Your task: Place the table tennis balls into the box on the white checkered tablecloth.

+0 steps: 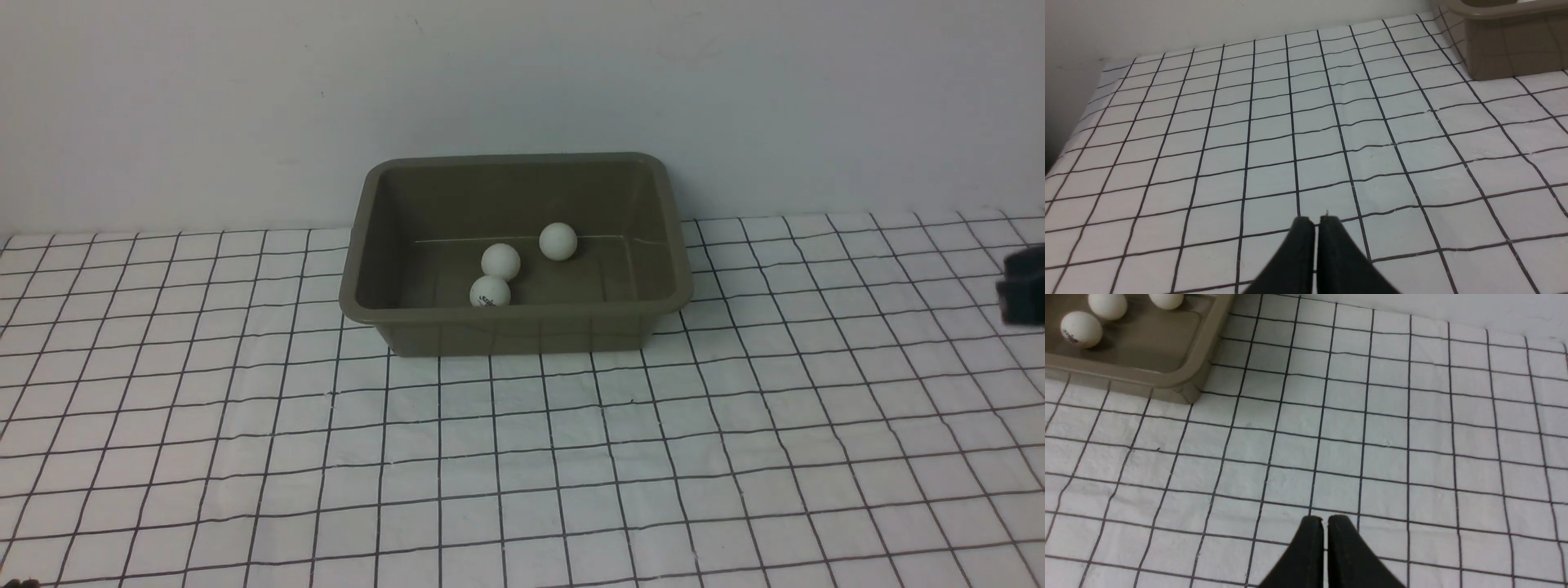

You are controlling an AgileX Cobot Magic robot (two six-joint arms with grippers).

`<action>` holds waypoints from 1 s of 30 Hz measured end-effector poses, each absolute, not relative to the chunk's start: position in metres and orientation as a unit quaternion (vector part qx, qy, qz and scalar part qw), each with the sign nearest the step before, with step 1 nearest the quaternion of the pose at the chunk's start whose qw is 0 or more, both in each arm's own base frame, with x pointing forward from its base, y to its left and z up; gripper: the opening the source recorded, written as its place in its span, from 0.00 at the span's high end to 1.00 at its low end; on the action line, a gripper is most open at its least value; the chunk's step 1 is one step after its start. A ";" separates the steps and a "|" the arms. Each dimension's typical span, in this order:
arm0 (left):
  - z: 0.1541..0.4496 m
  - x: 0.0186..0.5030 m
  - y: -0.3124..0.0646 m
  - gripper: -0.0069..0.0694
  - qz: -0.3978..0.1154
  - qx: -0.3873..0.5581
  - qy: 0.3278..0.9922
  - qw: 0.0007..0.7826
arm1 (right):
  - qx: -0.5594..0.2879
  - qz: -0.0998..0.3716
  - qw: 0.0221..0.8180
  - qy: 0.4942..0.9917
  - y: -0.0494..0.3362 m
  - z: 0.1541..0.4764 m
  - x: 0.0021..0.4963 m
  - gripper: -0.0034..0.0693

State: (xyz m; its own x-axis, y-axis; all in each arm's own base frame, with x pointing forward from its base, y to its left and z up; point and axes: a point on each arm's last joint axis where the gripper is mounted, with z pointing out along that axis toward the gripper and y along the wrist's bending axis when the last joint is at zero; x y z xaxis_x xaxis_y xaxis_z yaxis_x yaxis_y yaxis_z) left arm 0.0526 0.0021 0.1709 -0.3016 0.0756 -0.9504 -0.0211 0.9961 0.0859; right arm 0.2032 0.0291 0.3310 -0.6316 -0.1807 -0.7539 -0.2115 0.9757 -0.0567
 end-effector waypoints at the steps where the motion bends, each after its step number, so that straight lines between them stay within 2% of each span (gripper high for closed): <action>1: 0.171 0.053 0.002 0.92 0.041 0.017 0.806 0.591 | -0.107 0.023 0.417 0.902 0.029 0.324 0.199 0.94; 6: 0.171 0.053 0.002 0.92 0.041 0.017 0.806 0.591 | -0.103 0.059 0.380 0.917 0.032 0.270 0.173 0.92; 9: 0.171 0.053 0.002 0.92 0.041 0.017 0.806 0.591 | -0.104 0.075 0.354 0.926 0.034 0.253 0.166 0.91; 17: 0.171 0.053 0.002 0.92 0.041 0.017 0.806 0.591 | -0.102 0.127 0.364 0.917 0.042 0.254 0.164 0.85; 23: 0.171 0.053 0.002 0.92 0.041 0.017 0.806 0.591 | -0.034 0.201 0.286 0.936 0.050 0.249 0.153 0.84; 30: 0.171 0.053 0.002 0.92 0.041 0.017 0.806 0.591 | -0.032 0.211 0.274 0.938 0.052 0.248 0.151 0.84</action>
